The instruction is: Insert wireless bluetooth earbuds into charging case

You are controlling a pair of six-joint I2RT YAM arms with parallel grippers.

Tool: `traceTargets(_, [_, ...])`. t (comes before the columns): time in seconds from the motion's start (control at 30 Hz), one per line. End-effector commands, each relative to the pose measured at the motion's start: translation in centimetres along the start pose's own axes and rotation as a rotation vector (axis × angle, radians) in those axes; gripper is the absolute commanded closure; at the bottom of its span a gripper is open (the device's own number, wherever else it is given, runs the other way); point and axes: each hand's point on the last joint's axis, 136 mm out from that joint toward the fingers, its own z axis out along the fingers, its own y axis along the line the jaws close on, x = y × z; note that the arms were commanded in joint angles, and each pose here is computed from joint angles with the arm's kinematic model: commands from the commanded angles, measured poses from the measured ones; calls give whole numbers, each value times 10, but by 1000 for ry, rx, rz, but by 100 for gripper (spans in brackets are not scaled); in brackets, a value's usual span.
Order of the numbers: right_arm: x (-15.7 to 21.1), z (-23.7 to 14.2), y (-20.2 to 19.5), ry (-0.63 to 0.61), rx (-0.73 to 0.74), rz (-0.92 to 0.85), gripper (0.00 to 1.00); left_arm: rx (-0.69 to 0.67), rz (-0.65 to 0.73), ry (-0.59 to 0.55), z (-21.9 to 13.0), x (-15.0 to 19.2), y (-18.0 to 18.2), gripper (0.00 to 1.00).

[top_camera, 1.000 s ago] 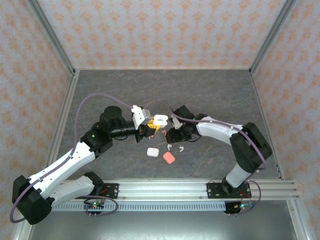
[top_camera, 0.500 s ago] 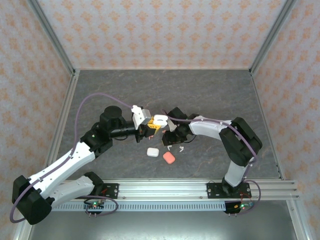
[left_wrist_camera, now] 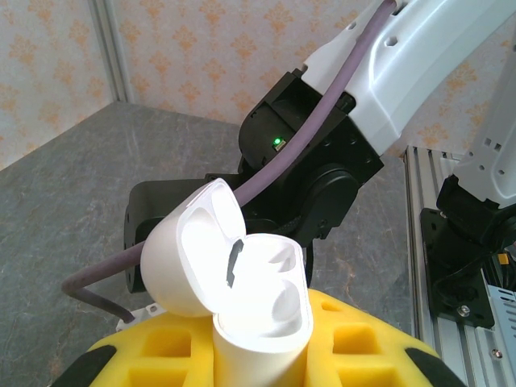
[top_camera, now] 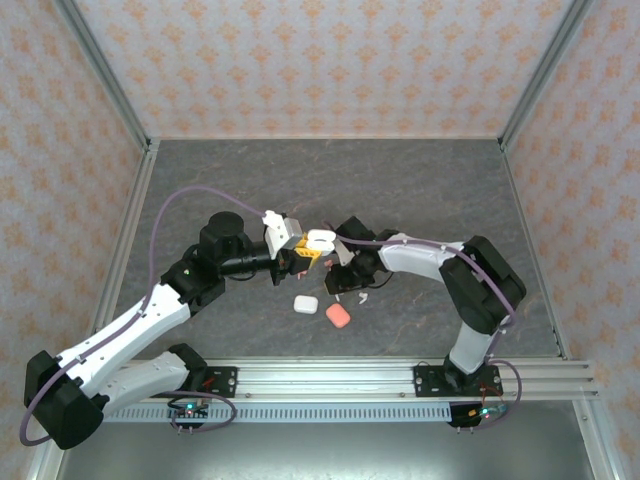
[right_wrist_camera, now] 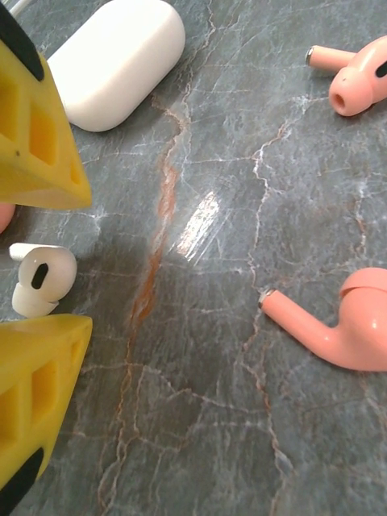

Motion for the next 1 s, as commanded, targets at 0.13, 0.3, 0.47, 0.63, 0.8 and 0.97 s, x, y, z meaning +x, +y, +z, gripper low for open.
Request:
traceTargets(0.13, [16, 2, -4, 46, 20, -4, 66, -9, 9, -29, -2, -17, 0, 100])
traceTargets(0.3, [18, 4, -6, 52, 24, -3, 71, -12, 8, -28, -2, -16, 0, 100])
traceTargets(0.47, [19, 3, -7, 44, 26, -2, 75, -16, 6, -24, -3, -15, 0, 100])
traceTargets(0.63, [10, -4, -2, -19, 13, -2, 78, -21, 3, -23, -3, -14, 1, 100])
traceTargets(0.8, [-8, -29, 0, -155, 27, -5, 78, -26, -18, -23, -2, -11, 2, 100])
traceTargets(0.97, [-26, -79, 1, -365, 53, -5, 80, -32, -60, -29, 4, -7, 7, 100])
